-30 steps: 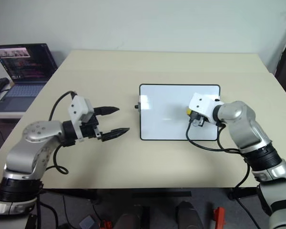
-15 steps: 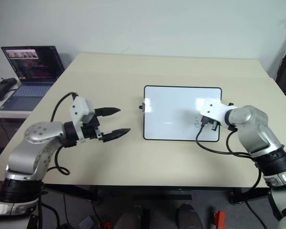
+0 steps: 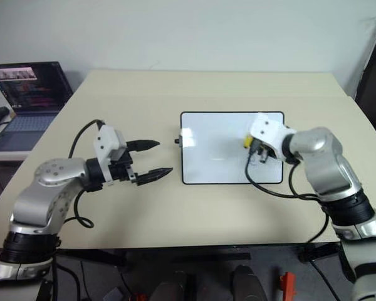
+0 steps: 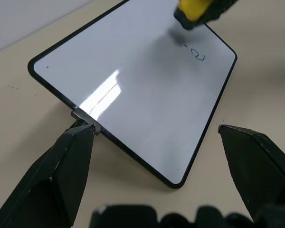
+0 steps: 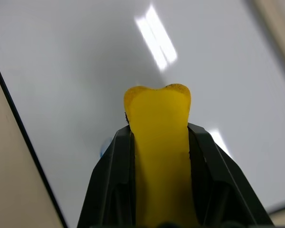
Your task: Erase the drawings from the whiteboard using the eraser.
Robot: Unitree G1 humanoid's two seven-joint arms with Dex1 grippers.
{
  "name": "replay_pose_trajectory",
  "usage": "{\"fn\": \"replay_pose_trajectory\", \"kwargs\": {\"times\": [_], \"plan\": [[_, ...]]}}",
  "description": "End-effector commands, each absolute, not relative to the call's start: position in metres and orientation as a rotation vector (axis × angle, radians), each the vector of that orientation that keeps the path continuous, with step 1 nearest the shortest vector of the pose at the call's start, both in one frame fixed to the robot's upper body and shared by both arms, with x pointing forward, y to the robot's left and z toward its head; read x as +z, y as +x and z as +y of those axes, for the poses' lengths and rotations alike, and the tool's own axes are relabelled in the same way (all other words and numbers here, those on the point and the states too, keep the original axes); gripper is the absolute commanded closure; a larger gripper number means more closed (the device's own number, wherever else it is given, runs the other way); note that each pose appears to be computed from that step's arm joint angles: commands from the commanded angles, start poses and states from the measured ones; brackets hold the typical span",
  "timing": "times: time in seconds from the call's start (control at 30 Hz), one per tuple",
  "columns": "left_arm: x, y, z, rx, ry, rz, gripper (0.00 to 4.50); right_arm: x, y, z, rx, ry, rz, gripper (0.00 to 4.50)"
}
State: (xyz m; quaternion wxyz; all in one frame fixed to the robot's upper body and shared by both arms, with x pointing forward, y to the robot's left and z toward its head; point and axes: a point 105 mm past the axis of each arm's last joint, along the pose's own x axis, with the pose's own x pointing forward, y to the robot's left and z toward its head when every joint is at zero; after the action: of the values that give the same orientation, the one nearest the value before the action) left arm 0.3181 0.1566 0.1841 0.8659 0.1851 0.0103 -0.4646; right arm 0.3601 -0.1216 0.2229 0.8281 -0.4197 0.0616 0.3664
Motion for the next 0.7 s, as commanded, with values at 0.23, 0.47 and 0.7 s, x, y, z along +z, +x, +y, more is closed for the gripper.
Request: {"fn": "replay_pose_trajectory", "kwargs": {"times": [0.23, 0.47, 0.7], "plan": [[0.192, 0.316, 0.155, -0.974, 0.418, -0.015, 0.0, 0.193, 0.367, -0.112, 0.798, -1.036, 0.171, 3.43], [0.191, 0.314, 0.156, -0.965, 0.42, -0.009, 0.0, 0.182, 0.372, -0.116, 0.805, -1.122, 0.188, 3.43], [0.19, 0.314, 0.156, -0.962, 0.422, -0.004, 0.0, 0.17, 0.378, -0.131, 0.77, -1.232, 0.221, 3.43]]}}
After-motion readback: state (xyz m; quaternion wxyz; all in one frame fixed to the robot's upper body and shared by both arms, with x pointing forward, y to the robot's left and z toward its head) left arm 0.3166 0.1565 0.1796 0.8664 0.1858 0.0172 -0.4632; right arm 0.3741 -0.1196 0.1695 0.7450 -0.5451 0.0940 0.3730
